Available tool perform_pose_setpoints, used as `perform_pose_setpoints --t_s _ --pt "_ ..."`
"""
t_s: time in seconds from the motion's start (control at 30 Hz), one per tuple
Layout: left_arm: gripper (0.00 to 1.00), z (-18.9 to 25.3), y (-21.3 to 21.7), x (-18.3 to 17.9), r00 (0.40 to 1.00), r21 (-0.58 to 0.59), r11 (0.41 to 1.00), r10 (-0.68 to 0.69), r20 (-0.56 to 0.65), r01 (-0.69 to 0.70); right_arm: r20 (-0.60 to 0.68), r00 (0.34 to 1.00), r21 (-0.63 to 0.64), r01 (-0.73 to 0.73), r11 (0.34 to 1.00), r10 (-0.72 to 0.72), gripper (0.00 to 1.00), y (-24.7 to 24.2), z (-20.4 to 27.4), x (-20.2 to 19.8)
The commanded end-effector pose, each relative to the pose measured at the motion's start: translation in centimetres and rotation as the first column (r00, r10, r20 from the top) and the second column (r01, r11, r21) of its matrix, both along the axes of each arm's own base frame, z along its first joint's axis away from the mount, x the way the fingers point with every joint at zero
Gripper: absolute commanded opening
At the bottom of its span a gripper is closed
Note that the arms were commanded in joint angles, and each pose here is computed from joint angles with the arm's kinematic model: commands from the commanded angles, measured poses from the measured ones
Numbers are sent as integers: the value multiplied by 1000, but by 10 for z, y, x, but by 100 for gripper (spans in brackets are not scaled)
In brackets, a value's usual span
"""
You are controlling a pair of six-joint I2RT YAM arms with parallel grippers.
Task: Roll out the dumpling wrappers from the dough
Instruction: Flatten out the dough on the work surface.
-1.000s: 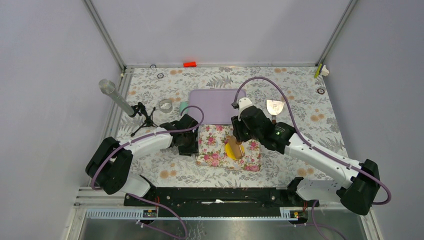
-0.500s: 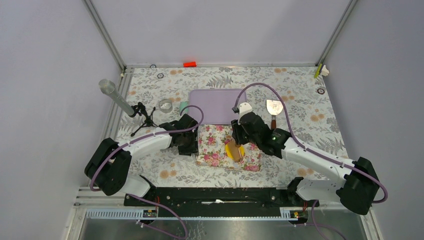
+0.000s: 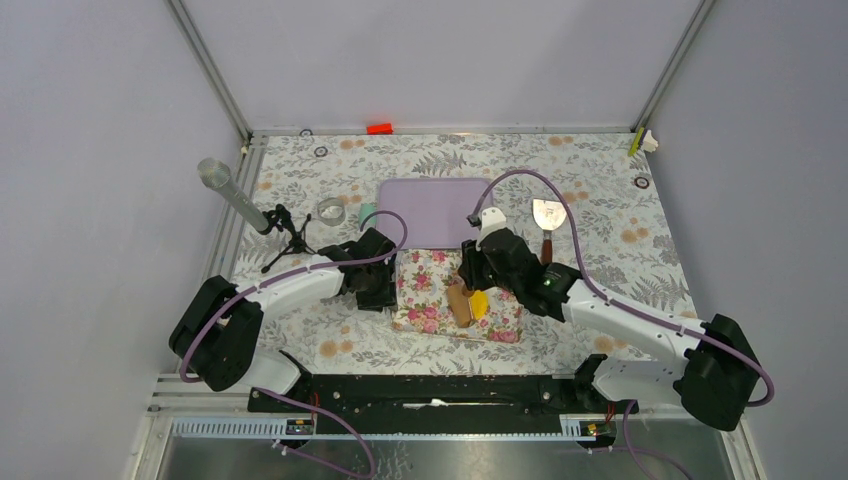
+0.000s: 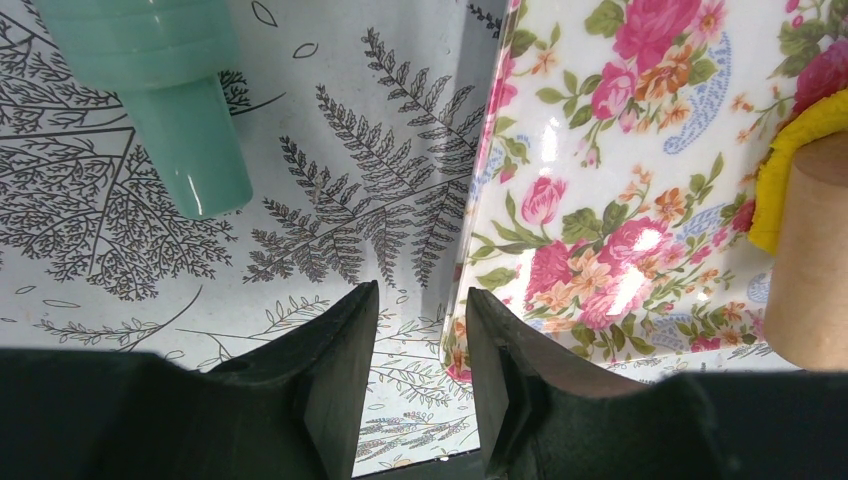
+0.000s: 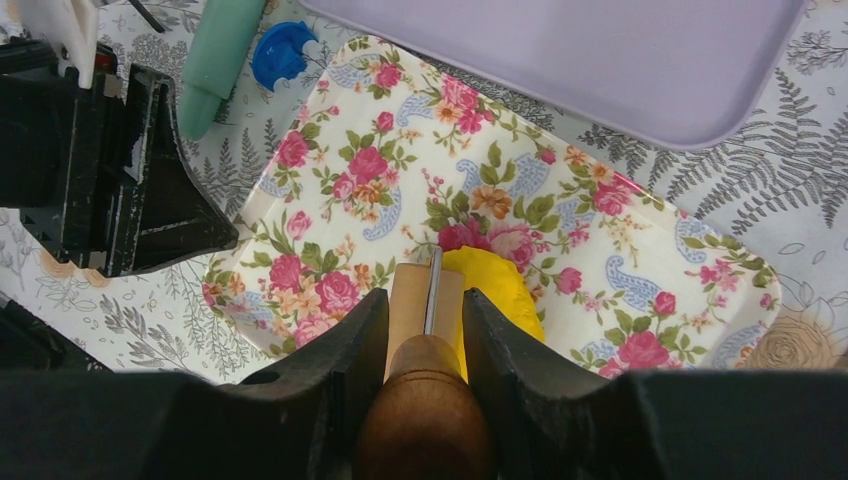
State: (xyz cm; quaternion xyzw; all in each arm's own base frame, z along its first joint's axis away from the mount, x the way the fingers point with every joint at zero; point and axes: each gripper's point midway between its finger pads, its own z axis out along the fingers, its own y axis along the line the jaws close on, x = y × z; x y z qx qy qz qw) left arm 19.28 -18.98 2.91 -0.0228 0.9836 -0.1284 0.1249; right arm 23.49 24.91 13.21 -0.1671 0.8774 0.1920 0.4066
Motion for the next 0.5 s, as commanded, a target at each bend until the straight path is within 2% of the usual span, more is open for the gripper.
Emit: perform_pose_setpoints --t_s 0.0,0.2,0.33,0.47 --pt "42 14 -5 11 999 -25 1000 0 53 2 -132 991 -126 -37 991 20 0 -17 -43 -21" --pt "43 26 -8 14 998 -34 999 -6 66 9 -66 997 -13 -52 999 51 0 6 10 -9" --pt "43 47 -5 20 994 -24 1000 -18 110 20 -7 999 59 -51 997 52 0 12 50 -5" --pt "42 72 -5 24 988 -38 999 -28 153 35 23 999 121 -35 992 32 0 9 71 -4"
